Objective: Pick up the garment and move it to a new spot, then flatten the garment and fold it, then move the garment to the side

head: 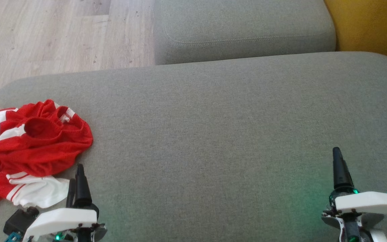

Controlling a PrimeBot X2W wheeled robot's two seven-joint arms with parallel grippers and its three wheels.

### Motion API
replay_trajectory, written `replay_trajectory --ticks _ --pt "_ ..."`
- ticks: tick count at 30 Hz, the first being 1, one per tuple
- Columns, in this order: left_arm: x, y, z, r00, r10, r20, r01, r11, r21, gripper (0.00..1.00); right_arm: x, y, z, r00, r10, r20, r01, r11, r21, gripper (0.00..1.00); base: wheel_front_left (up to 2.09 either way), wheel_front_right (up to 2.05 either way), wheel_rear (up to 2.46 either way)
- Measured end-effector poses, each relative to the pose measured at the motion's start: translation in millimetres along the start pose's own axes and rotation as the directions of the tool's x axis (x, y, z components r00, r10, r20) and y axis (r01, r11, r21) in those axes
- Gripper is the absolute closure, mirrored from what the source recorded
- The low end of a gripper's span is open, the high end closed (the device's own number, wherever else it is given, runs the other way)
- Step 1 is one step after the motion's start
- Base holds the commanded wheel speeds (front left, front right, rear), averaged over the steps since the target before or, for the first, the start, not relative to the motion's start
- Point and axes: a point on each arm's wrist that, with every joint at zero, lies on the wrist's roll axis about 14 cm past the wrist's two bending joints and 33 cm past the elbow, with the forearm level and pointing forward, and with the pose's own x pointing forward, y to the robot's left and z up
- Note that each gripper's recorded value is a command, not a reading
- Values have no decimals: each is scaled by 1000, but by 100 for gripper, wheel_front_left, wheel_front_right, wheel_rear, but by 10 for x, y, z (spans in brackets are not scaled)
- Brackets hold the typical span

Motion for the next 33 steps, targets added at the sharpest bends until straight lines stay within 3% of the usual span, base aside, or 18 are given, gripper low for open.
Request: replay_trajectory --ticks 7,17,33 --pt "-12 -41 7 1000 -7 9 6 996 91 0 -1 82 -57 1000 26 -15 -28 993 -112 0 0 0 0" --pt "-57 -123 5 999 -30 27 23 973 231 0 -10 219 -54 997 74 -8 -74 959 -273 0 0 0 0" --pt "-102 -223 -9 996 -70 49 43 907 420 0 -59 364 -197 990 134 -44 -138 863 -486 0 0 0 0"
